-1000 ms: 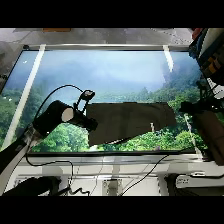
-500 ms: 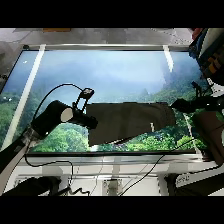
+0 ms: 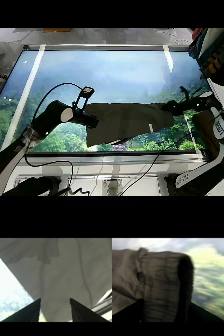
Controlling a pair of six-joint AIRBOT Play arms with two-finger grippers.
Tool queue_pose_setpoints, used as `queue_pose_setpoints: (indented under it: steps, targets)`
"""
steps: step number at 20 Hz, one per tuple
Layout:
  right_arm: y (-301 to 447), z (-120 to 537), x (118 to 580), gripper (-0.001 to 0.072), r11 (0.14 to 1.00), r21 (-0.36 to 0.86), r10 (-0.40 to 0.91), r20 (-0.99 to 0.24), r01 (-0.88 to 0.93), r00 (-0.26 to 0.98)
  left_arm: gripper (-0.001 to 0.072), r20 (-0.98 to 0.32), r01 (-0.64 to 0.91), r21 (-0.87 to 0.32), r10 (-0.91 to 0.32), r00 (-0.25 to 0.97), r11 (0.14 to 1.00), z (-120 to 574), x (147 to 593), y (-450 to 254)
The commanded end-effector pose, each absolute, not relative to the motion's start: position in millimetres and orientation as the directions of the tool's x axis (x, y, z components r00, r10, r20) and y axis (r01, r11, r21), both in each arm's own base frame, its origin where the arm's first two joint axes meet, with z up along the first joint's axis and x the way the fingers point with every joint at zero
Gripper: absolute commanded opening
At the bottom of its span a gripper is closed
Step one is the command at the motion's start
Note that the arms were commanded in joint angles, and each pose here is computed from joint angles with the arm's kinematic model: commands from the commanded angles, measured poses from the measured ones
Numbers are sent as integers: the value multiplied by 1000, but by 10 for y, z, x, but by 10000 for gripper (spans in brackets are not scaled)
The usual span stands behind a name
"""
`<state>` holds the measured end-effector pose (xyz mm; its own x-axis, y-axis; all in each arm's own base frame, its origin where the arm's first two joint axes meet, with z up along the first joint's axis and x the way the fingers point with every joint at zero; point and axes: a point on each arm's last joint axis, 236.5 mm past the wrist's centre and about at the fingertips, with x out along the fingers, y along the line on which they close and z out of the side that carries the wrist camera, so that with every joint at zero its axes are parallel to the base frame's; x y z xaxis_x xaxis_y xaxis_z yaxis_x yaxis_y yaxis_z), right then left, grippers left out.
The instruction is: Fold the clothes and pants, and hang the long-sleeved shirts on hangers.
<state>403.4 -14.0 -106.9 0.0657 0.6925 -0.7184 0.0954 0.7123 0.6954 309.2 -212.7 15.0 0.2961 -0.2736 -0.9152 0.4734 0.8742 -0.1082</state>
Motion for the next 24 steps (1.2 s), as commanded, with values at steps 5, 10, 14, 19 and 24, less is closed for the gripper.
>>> queue_pose_setpoints:
  steps: [5, 10, 14, 19, 24]
  targets:
    - [850, -542, 3728, 596, 402, 915, 902, -400, -18, -160, 392, -915, 475, -96, -266, 304, 875, 152, 3112, -2105]
    - [1175, -502, 3687, 700, 353, 920, 897, -385, -172, -216, 392, -915, 475, -96, -266, 304, 875, 152, 3112, -2105]
    - [1331, -622, 3533, 698, 375, 895, 847, -436, -241, -303, 392, -915, 475, -96, -266, 304, 875, 152, 3112, -2105]
    - [1461, -1023, 3375, 680, 496, 794, 693, -606, -351, -391, 392, -916, 478, -76, -252, 314, 875, 150, 3133, -2071]
    - [1956, -1036, 3145, 589, 443, 789, 630, -611, -425, -479, 362, -915, 491, 20, -182, 361, 871, 152, 3245, -1906]
